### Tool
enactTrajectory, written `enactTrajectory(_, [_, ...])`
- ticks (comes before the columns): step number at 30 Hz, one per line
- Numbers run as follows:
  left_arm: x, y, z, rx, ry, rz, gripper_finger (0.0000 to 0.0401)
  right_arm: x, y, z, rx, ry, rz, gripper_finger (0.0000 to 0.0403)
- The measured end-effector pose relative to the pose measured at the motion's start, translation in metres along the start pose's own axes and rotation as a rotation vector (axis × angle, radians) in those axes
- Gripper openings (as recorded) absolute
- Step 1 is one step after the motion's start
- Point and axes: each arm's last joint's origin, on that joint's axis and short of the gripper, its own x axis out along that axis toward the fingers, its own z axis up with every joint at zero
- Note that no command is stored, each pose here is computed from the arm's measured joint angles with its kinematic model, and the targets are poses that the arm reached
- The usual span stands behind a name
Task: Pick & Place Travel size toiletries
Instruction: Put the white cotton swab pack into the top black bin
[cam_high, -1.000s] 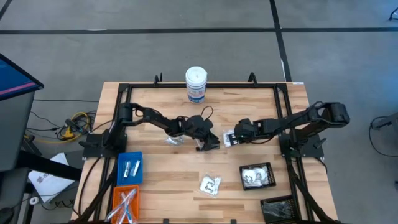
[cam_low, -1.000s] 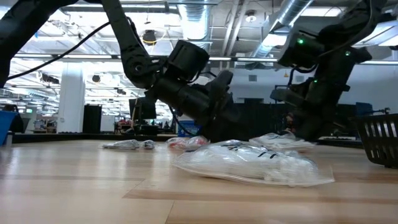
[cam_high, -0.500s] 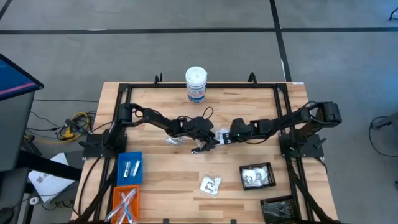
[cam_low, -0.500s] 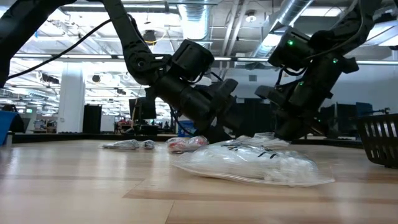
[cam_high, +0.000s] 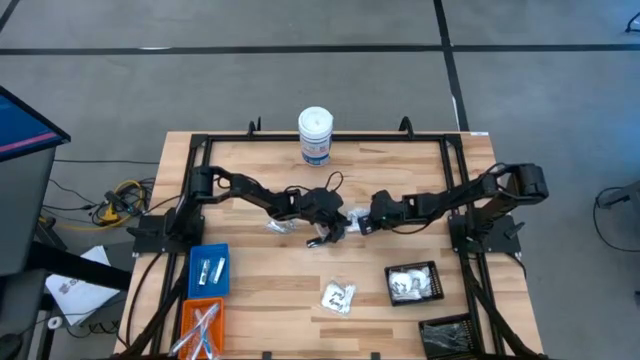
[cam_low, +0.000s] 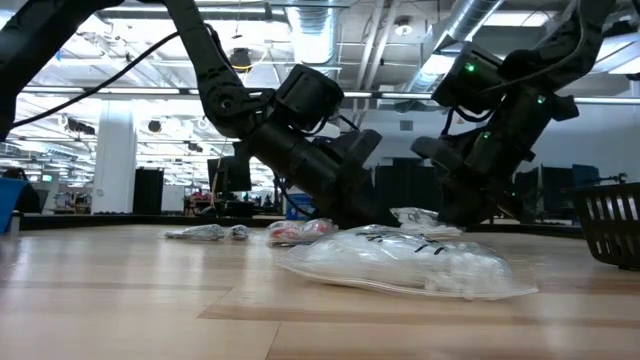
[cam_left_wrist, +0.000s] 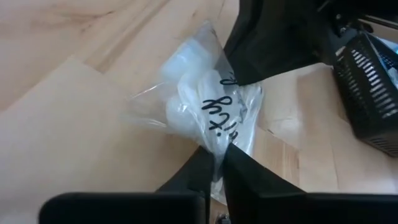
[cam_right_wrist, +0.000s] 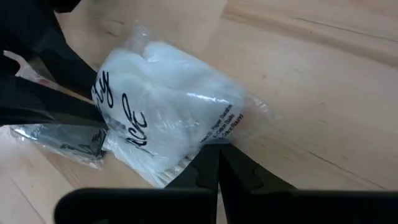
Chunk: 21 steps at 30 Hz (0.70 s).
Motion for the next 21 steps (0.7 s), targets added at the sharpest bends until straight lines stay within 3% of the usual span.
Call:
enactTrajectory(9, [-0.007, -0.016, 0.003, 0.028, 0.004, -0.080, 0.0007, -0.023, 0.007, -0.001, -0.124, 0.080, 0.110, 0.0000])
enactTrajectory(21, [-0.081, -0.051, 0.023, 0.118, -0.192, -0.060, 0.0005, -0.110, 0.030, -0.004, -0.188, -0.169, 0.420, 0.0000])
